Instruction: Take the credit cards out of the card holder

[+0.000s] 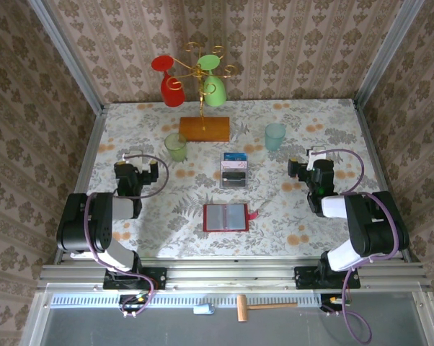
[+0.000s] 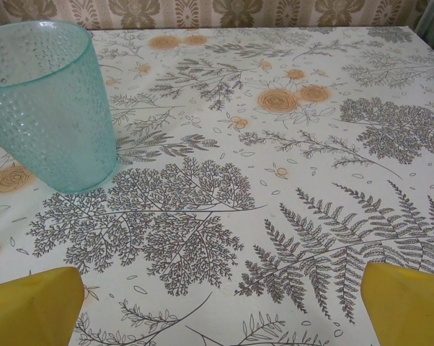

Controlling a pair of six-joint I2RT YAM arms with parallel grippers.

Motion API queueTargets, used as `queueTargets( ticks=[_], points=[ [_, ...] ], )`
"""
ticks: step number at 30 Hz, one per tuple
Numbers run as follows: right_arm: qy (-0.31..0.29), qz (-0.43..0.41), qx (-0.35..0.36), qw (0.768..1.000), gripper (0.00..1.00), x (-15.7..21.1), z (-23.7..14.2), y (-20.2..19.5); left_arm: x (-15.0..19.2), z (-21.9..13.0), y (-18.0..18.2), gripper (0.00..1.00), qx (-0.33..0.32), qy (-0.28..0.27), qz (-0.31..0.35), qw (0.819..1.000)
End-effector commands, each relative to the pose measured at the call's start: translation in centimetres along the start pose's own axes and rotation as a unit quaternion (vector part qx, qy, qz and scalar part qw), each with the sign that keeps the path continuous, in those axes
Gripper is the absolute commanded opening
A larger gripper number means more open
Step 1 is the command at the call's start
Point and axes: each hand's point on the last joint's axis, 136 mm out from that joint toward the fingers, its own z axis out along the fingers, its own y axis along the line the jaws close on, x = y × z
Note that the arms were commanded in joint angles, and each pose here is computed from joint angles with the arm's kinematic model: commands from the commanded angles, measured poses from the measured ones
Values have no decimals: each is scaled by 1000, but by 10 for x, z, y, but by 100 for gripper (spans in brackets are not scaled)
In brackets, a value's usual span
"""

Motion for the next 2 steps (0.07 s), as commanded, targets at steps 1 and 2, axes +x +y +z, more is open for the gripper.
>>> queueTargets(
  ticks=[1,2],
  points=[
    [-17,9,-5,1000,100,-7,0,1,-3,-1,1,100,-6,-10,9,1000],
    [-18,8,-5,1000,100,-7,0,1,-3,-1,1,100,-6,-10,9,1000]
  ],
)
